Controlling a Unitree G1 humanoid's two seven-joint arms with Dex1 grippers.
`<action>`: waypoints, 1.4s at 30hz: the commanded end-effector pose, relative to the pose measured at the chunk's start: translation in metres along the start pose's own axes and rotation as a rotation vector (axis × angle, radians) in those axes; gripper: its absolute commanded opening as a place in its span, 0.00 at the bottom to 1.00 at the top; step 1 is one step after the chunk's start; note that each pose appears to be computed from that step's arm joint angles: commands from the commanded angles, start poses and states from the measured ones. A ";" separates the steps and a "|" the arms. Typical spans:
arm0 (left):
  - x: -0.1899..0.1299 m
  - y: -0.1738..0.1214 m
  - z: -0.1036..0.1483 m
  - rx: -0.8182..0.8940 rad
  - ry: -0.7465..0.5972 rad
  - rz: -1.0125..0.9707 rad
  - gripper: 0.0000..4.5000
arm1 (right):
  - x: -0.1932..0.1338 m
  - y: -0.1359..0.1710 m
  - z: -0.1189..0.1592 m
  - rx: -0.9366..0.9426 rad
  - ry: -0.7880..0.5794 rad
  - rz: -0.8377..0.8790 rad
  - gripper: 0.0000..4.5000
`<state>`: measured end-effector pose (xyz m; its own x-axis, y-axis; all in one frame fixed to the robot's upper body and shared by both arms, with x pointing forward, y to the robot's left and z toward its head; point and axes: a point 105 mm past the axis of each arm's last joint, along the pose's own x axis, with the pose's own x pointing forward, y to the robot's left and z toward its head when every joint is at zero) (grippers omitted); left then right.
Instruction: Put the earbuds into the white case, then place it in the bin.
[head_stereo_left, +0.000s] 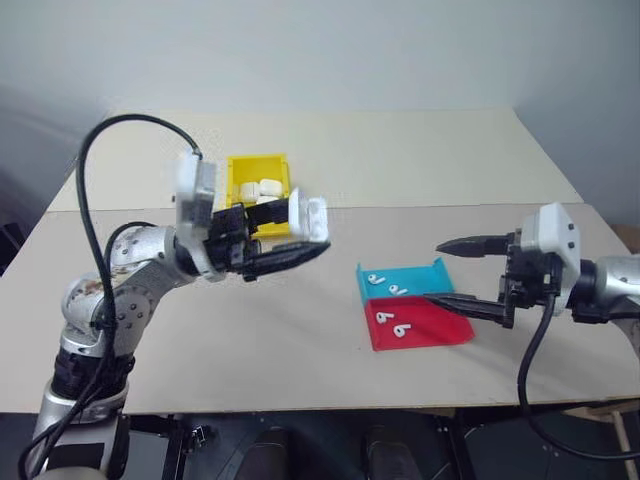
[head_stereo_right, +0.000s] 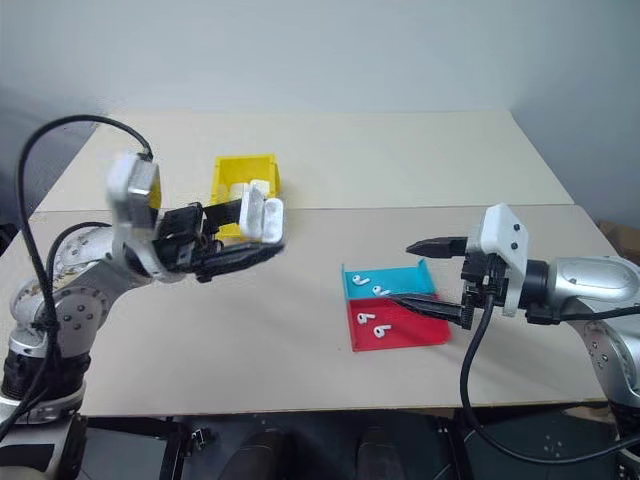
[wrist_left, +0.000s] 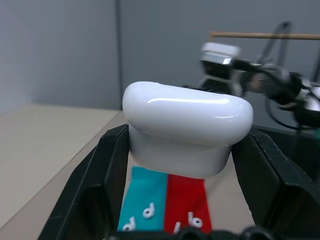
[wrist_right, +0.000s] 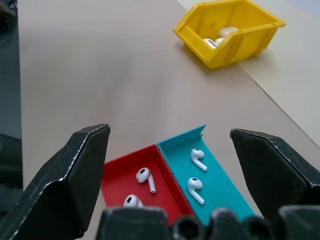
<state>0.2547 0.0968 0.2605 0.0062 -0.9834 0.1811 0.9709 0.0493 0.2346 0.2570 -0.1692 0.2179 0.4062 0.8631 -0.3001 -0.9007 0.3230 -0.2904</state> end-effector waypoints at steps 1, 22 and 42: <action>-0.003 -0.008 -0.003 0.053 -0.008 -0.161 0.63 | 0.002 0.008 0.002 -0.065 0.082 0.063 1.00; 0.004 -0.015 -0.046 -0.076 0.297 -0.002 0.63 | 0.043 0.015 -0.033 -0.178 0.532 0.227 0.56; 0.004 -0.030 -0.040 -0.048 0.110 0.043 0.63 | 0.075 0.018 -0.069 -0.261 0.708 0.323 0.56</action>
<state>0.2420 0.0829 0.2054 0.0908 -0.9940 0.0602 0.9868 0.0980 0.1286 0.2813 -0.1276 0.1237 0.2058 0.4238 -0.8820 -0.9678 -0.0455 -0.2477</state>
